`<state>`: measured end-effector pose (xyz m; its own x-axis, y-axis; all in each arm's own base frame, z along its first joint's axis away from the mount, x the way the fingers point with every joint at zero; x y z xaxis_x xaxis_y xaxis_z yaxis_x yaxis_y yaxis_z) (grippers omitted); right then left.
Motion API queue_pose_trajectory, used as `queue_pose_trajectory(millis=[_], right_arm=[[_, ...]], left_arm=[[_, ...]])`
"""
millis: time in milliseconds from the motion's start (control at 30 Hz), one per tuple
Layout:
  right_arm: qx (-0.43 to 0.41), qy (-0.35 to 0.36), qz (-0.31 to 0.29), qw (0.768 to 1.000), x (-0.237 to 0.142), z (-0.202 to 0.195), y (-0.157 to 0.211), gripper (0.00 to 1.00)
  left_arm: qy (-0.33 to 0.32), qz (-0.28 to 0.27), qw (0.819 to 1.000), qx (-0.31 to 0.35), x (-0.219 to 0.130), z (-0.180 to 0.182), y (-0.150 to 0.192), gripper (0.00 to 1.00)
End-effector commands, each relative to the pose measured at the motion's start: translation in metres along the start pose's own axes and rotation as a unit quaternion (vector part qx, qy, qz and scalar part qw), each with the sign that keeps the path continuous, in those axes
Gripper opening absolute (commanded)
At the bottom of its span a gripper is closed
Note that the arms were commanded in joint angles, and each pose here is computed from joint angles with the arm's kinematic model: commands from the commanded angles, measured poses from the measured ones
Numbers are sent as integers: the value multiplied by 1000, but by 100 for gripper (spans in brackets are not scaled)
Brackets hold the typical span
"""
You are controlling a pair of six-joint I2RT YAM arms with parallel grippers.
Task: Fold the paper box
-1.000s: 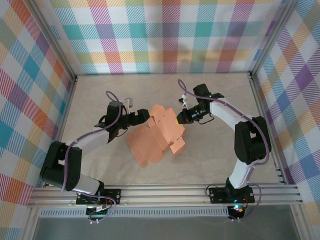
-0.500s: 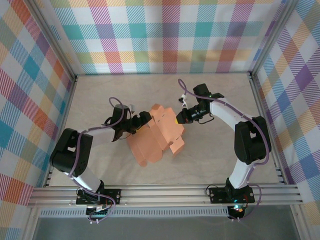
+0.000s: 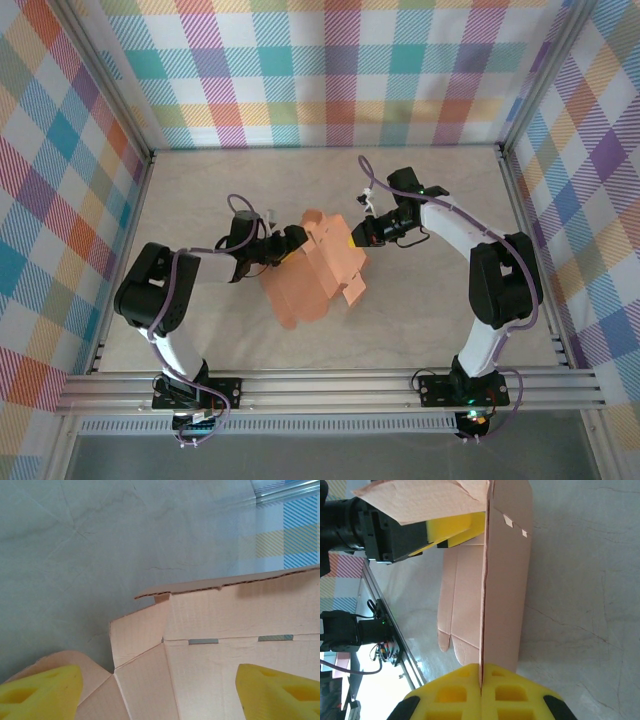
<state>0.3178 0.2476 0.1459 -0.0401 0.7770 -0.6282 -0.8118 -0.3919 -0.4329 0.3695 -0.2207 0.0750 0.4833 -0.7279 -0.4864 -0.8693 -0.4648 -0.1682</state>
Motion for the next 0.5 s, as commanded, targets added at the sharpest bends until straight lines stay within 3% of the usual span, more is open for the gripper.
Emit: queue_pose_trajectory(millis=[0,200,333,467], right_arm=[[-14,-35,-14,999,-1,10,-4,0],[-12,-47,-36,998,-10,12,-8,0],[-3,-24,-30,999,-14,2,-3,0],[6,-16,-25,1000,-16,-4,2,0]], left_arm=[[26,1,999,44,6,-16,-3,80],[43,-24,995,90,-4,-24,-4,81],[31,-58,984,168,-29,-36,-5,82],[-3,-54,964,261,-52,-47,-4,83]])
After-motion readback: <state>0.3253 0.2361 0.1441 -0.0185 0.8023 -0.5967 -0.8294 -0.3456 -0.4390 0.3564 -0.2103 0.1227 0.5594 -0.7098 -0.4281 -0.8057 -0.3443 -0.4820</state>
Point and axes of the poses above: each hand's point on the last joint's axis, 136 mm out from that joint toward the fingers, its own x axis out along the fingers, its own z axis along the line the jaws close on, y = z × x, the point moved 1 cm from there along -x, back along the fingers, and after that the axes turned 8 degrees about -x, right-handed, at the moved point
